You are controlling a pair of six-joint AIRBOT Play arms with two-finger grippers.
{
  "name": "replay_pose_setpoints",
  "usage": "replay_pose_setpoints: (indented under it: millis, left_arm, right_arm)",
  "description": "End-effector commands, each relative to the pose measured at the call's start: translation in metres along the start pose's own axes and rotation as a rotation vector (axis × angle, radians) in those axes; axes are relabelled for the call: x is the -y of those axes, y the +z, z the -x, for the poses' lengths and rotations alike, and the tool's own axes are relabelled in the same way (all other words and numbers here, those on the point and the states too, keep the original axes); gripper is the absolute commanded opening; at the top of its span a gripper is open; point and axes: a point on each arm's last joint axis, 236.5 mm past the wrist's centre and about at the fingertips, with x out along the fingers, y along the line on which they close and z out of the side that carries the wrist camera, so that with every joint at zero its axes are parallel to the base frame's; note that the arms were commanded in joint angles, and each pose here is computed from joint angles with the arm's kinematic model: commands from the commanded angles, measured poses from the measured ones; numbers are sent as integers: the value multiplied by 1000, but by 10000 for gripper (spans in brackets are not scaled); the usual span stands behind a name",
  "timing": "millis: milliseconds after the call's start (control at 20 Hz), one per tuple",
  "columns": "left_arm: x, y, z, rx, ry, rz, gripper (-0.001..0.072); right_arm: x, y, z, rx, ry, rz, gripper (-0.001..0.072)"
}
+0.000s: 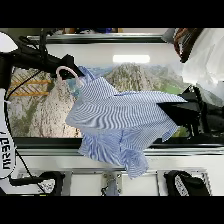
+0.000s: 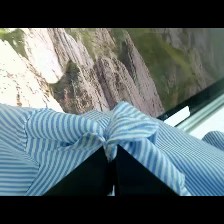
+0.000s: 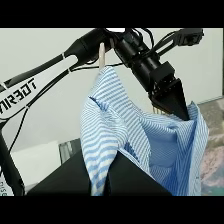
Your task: Fold the clothes and pants, and hang the long-sleeved shirts on hangers.
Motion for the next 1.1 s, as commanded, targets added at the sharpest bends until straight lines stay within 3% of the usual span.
replay_pose_setpoints:
  millis: [0,50,100,150,550,650,700,800,850,1050]
  left_arm:
    - [22,-12,-13,-46,-26,-58,21]
    - [26,-12,-15,-47,-31,-73,76]
    - [28,-10,-16,-37,-34,-80,412]
    - [31,-5,-14,-15,-35,-87,676]
    - [42,61,90,314,20,-152,687]
    - [32,63,108,375,42,-121,685]
    - [25,64,118,413,55,-98,566]
    - [15,65,137,481,78,-67,91]
    - [12,64,146,512,89,-59,21]
    - [17,58,170,598,117,-83,21]
  right_arm:
    - [-5,22,1,94,22,-25,17]
    - [-4,28,2,117,17,-29,17]
    - [-3,30,2,129,12,-30,17]
    - [1,31,2,131,-1,-31,17]
    - [19,39,4,164,-80,2,16]
    - [23,53,7,223,-102,40,16]
    - [28,62,10,262,-129,70,16]
    - [48,73,17,301,-230,132,16]
    - [61,76,21,308,-296,164,16]
    - [117,91,53,304,-616,338,16]
